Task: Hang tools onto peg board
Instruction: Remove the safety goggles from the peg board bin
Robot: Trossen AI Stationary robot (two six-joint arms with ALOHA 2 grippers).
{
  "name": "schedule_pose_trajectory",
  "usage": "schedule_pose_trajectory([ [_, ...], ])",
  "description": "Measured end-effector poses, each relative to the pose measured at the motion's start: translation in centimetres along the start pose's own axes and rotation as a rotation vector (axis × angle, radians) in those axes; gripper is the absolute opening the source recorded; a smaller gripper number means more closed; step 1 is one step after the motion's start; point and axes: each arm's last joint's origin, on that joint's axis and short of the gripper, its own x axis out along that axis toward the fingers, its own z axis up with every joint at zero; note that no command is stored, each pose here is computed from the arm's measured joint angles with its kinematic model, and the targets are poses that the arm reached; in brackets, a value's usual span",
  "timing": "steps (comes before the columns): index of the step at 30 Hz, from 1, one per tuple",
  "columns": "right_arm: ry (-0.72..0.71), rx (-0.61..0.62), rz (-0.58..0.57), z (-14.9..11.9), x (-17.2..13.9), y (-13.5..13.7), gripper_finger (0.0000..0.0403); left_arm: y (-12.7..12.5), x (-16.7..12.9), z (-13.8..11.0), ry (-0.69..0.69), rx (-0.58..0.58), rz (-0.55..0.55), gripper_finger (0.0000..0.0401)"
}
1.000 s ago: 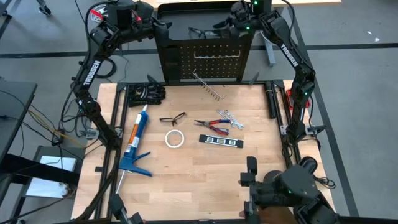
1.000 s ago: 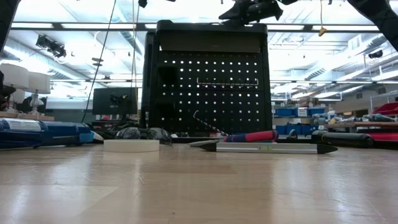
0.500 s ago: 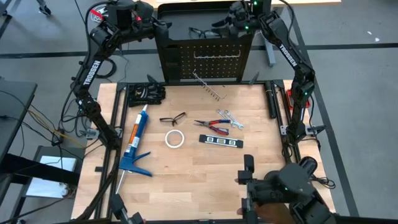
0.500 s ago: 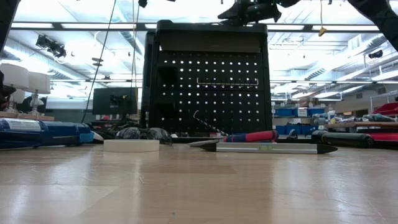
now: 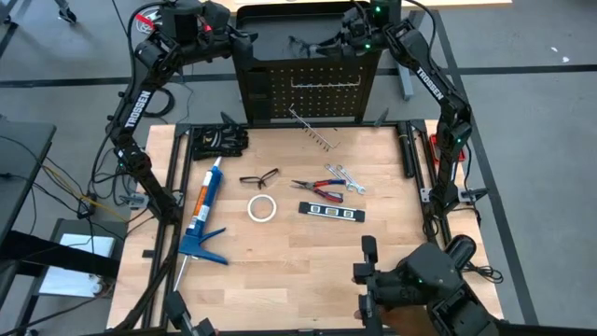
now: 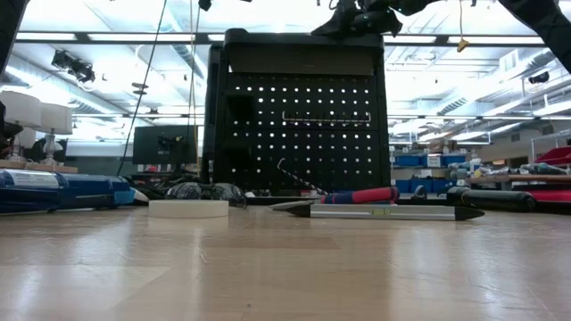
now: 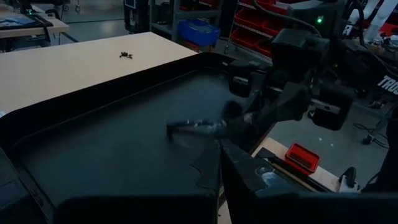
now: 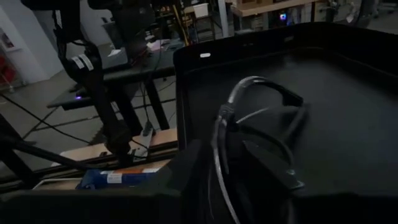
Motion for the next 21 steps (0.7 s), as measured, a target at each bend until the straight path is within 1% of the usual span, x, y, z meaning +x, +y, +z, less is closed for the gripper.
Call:
schedule_pose_trajectory([
  [5, -0.022, -0.003, 0.009, 0.3, -0.1, 0.0, 0.0049, 0.0, 0.0, 0.0, 0.001, -0.001, 0.0, 0.0019],
  [8, -0.084, -0.012, 0.051, 1.2, -0.1, 0.1, 0.0024, 0.0, 0.0, 0.0, 0.001, 0.001, 0.0, 0.0019],
  [12, -0.2, -0.037, 0.146, 3.2, -0.5, 0.8, 0.0024, 0.0, 0.0, 0.0, 0.001, 0.001, 0.0, 0.0019],
  [15, -0.246, -0.029, 0.243, 4.9, -1.2, 2.0, 0.0039, 0.0, 0.0, 0.0, 0.001, 0.002, 0.0, 0.0019],
  [18, -0.214, -0.009, 0.388, 6.2, -1.3, 4.1, 0.0052, 0.0, 0.0, 0.0, 0.004, 0.015, 0.0, 0.0019],
  [21, -0.156, 0.002, 0.528, 6.6, -0.6, 6.4, 0.0046, 0.0, -0.2, -0.2, 0.023, 0.028, 0.01, 0.0019],
])
